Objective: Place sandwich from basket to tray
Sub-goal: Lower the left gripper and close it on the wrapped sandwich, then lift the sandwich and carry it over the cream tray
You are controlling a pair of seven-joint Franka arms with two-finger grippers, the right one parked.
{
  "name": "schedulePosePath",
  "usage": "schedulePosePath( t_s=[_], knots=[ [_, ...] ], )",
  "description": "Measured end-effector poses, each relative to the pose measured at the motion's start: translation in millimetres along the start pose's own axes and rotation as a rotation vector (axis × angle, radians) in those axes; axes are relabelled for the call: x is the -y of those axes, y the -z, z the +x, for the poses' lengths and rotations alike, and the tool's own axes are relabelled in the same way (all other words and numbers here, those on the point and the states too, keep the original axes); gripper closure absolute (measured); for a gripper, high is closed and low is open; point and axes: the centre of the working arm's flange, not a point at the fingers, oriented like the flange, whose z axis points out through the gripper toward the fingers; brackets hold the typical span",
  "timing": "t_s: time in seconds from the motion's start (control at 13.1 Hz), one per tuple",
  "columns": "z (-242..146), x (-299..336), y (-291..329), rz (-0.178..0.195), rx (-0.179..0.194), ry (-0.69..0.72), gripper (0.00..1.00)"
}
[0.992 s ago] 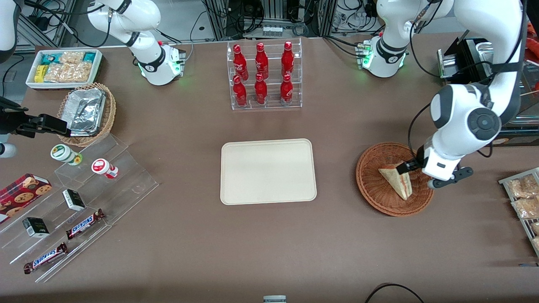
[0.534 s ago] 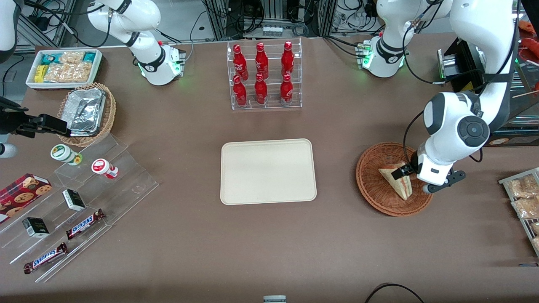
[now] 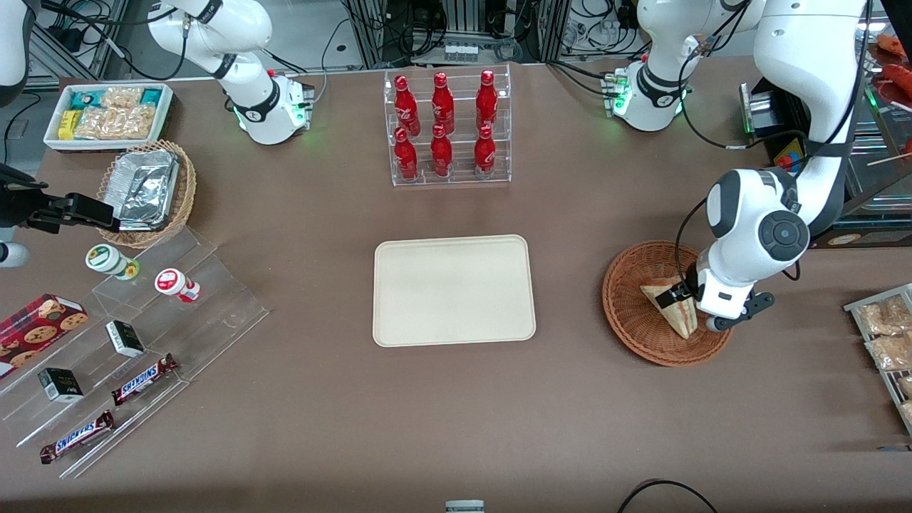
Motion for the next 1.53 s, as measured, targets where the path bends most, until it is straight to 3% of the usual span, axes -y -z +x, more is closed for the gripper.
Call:
schedulePosePath(
  t_s=[0.46,0.76,0.92,1.22,1.37,1.53],
  knots=[
    [-1,1,-10,0.009,0.016,0.012,0.04],
    [-3,2,-16,0.017,0.029,0.034,0.51],
    [-2,2,-12,0.029,0.046,0.034,0.67],
    [4,-17,23,0.051,0.086,0.012,0.75],
    [1,-35,46,0.052,0.097,-0.016,0.85],
    [-3,-53,65,0.046,0.097,-0.046,0.85]
  ],
)
